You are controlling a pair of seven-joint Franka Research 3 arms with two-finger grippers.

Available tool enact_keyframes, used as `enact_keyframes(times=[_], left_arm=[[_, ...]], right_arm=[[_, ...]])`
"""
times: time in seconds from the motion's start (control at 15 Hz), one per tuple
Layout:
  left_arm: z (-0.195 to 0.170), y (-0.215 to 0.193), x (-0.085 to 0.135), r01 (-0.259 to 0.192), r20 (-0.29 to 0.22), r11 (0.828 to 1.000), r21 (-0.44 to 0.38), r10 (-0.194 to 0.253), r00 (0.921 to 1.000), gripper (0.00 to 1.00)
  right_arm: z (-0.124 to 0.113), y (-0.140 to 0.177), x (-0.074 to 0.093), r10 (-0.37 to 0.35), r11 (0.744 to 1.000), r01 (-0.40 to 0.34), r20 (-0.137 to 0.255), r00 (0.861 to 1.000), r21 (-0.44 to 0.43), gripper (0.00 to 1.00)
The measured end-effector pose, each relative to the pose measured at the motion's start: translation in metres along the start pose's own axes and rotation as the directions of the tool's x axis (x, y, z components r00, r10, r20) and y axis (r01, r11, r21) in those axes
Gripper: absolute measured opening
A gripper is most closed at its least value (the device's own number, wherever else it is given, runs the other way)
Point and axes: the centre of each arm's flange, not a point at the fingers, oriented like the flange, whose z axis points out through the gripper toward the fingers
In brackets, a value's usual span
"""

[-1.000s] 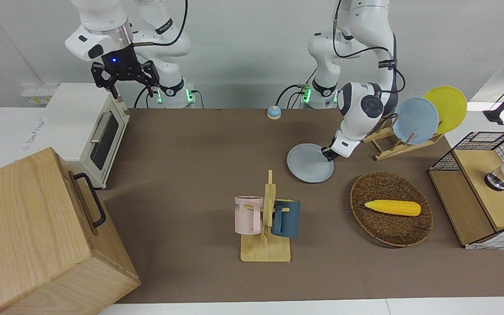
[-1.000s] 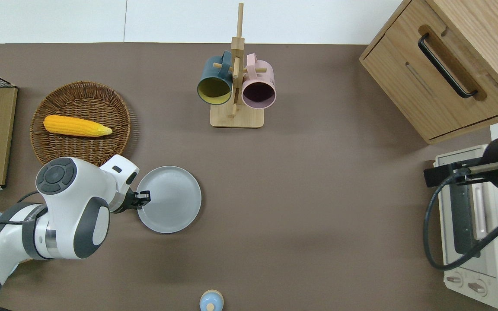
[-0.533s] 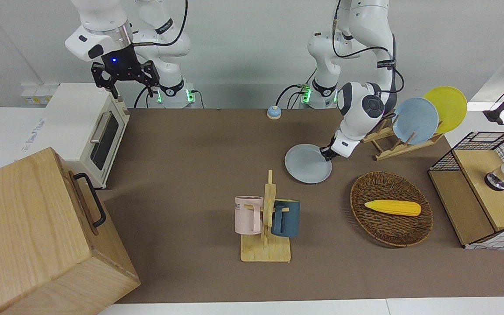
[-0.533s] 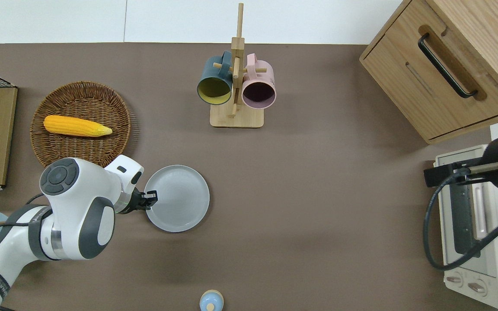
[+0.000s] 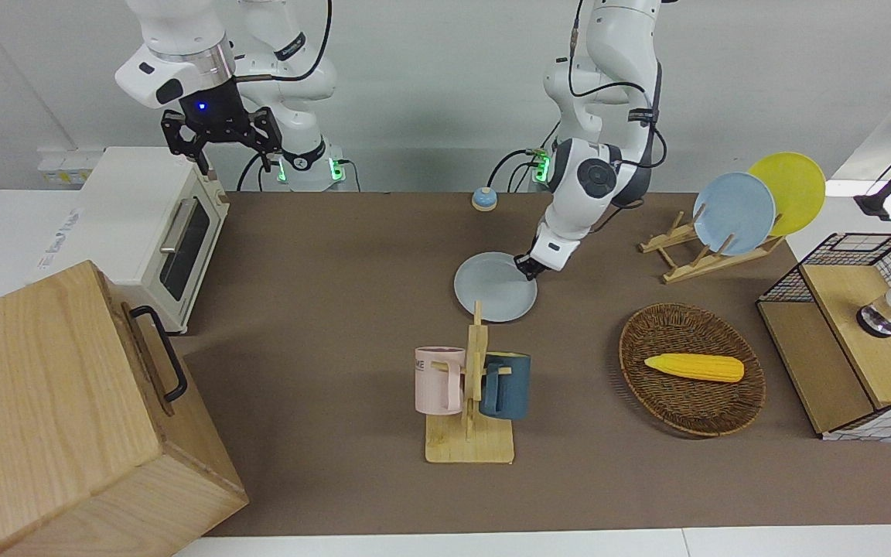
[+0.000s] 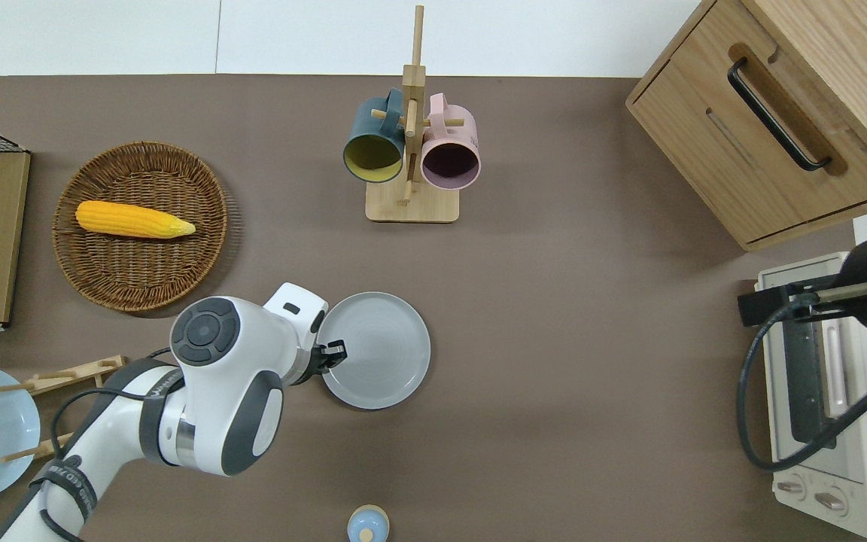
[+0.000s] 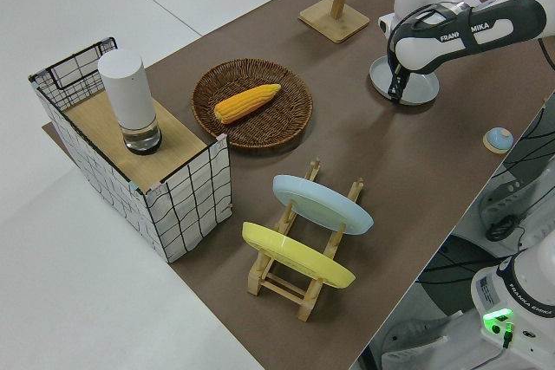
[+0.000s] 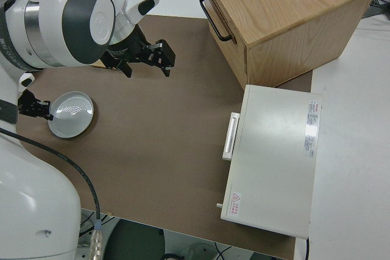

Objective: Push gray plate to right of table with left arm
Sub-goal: 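Push the gray plate with the left gripper across the table toward the toaster oven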

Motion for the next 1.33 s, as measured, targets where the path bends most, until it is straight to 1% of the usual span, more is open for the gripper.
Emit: enact_keyframes(times=[0.33, 0.67, 0.93, 1.13, 1.2, 1.33], left_arm=[[0.013, 0.049, -0.033, 0.053, -0.023, 0.998, -0.031, -0.054, 0.9983, 0.04], [0.022, 0.08, -0.054, 0.073, -0.047, 0.994, -0.076, -0.077, 0.9959, 0.04], [0.026, 0.097, -0.071, 0.102, -0.046, 0.99, -0.096, -0.106, 0.9933, 0.04], [0.032, 0.116, -0.09, 0.126, -0.043, 0.984, -0.123, -0.132, 0.9903, 0.04], [0.035, 0.123, -0.095, 0.132, -0.042, 0.982, -0.136, -0.139, 0.9894, 0.04], [0.037, 0.13, -0.1, 0.135, -0.044, 0.979, -0.156, -0.143, 0.9887, 0.04]], right_arm=[[0.0, 0.0, 0.0, 0.0, 1.0, 0.0, 0.0, 1.0, 0.0, 1.0], [0.0, 0.0, 0.0, 0.0, 1.0, 0.0, 0.0, 1.0, 0.0, 1.0], [0.0, 0.0, 0.0, 0.0, 1.0, 0.0, 0.0, 1.0, 0.0, 1.0], [0.0, 0.0, 0.0, 0.0, 1.0, 0.0, 0.0, 1.0, 0.0, 1.0], [0.0, 0.0, 0.0, 0.0, 1.0, 0.0, 0.0, 1.0, 0.0, 1.0], [0.0, 0.0, 0.0, 0.0, 1.0, 0.0, 0.0, 1.0, 0.0, 1.0]])
